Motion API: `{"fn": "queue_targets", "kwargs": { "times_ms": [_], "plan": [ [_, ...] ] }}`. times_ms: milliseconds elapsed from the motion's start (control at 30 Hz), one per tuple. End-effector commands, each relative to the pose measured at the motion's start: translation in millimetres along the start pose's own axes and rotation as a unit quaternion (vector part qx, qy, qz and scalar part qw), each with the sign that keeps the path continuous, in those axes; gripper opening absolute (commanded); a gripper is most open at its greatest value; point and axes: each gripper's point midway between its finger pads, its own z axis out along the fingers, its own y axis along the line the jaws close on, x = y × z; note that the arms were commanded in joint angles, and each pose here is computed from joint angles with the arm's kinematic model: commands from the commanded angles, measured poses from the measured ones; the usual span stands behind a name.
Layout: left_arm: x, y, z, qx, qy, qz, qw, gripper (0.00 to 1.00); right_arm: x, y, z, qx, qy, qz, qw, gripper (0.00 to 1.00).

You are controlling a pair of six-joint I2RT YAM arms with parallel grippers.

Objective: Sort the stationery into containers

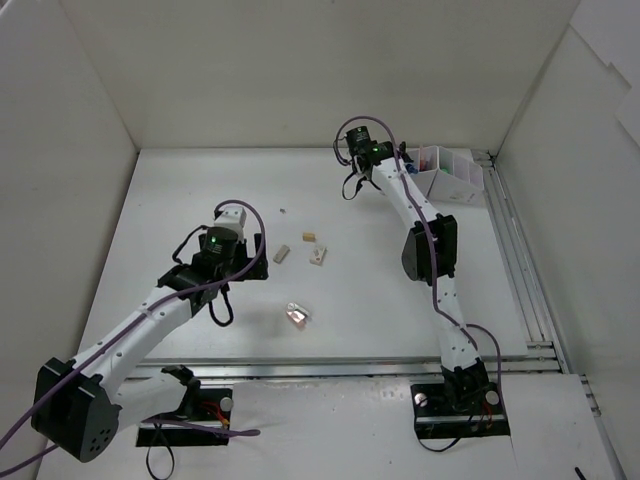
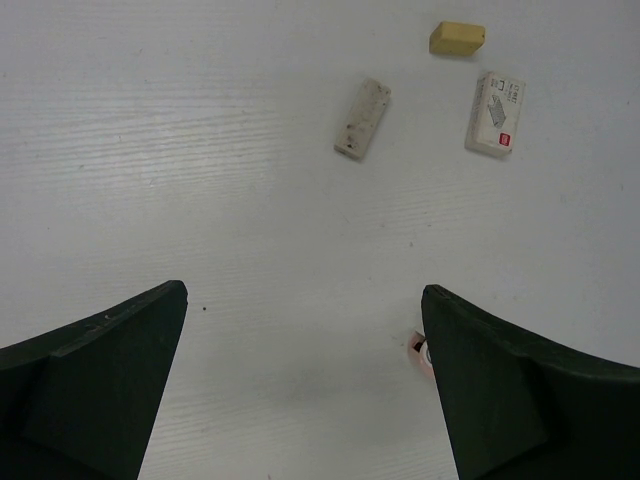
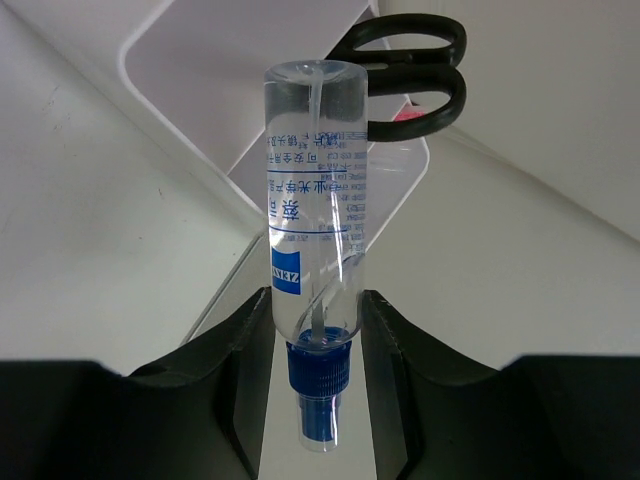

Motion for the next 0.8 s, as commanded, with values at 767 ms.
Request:
{"fn": "queue_targets", "kwargs": {
  "times_ms": [767],
  "plan": [
    [-23.0, 3.7, 7.1, 0.035, -0.026, -0.029, 0.999, 0.99, -22.9, -27.8, 2.2, 0.114, 0.039, -0.058, 0.991, 0.39]
  ]
}}
